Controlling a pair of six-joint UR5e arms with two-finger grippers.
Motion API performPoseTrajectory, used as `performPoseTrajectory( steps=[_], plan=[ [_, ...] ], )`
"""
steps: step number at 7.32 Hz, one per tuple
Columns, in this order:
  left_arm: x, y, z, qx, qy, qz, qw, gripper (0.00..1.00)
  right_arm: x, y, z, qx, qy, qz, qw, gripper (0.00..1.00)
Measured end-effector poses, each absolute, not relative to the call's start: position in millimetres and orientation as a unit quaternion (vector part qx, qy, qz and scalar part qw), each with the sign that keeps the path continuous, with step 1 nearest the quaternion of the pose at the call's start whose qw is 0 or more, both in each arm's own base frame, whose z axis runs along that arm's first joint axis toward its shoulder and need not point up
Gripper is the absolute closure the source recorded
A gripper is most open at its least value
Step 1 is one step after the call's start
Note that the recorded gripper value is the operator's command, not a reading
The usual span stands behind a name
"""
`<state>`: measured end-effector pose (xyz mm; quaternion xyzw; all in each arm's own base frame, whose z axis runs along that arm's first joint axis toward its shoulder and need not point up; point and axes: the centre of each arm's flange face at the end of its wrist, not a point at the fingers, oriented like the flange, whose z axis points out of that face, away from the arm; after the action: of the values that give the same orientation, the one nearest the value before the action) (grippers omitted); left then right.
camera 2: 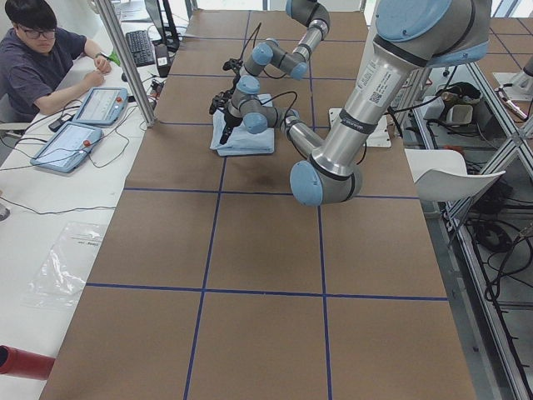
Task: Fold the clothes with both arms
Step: 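Lay the folded edge down and open both grippers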
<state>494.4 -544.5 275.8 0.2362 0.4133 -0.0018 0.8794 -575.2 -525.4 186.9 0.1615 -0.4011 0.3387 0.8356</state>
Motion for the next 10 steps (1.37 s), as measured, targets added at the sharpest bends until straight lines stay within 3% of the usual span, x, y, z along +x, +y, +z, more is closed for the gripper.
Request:
performPoseTrajectory(
  steps=[4, 10],
  plan=[
    [501, -539, 292, 0.23, 0.404, 0.003, 0.885, 0.0, -521, -499, 226, 0.163, -0.408, 0.25, 0.863, 0.0],
    [514, -503, 339, 0.244, 0.36, 0.029, 0.9, 0.0, -512, -494, 242, 0.16, -0.401, 0.238, 0.87, 0.0]
  ],
)
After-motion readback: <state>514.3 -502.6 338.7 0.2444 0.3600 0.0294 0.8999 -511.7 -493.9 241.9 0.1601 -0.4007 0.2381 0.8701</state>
